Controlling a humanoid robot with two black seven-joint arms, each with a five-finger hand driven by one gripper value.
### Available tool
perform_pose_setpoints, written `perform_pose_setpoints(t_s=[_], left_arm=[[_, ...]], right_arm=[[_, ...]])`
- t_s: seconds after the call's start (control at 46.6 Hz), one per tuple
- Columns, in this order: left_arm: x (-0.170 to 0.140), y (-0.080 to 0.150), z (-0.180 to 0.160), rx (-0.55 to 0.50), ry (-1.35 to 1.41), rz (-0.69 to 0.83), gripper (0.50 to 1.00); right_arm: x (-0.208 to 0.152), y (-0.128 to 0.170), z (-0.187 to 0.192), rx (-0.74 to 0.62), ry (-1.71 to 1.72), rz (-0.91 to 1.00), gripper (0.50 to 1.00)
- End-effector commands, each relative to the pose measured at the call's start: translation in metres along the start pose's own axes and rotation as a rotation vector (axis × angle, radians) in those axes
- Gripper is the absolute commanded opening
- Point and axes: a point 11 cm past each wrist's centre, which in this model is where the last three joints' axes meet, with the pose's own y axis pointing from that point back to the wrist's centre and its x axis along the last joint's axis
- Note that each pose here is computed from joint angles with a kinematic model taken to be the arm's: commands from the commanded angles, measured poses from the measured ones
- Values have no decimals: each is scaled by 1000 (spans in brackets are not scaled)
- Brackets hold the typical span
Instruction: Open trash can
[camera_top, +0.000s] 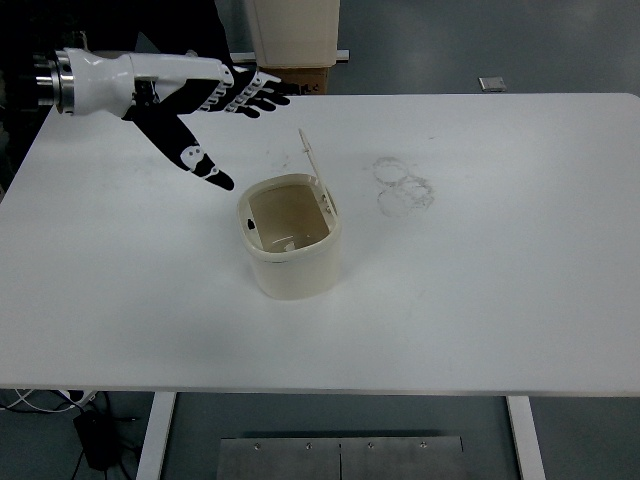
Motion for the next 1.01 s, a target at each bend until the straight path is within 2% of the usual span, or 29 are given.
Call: perform_pose_setpoints(t_s=[0.0, 0.258, 0.644, 0.773, 0.988], left_arm=[[12, 3, -1, -34, 70, 36, 1000], [48, 12, -5, -173, 326, 141, 1000], [94, 24, -16, -328, 533, 350, 1000], [103, 25, -40, -374, 668, 437, 1000], [103, 18, -86, -389, 847, 525, 1000]], right_arm=[[0, 0, 0, -1, 0, 0, 993], [0, 0, 0, 1, 0, 0, 993], [0, 0, 0, -1, 0, 0, 993], [0, 0, 0, -1, 0, 0, 993], [0, 0, 0, -1, 0, 0, 993]])
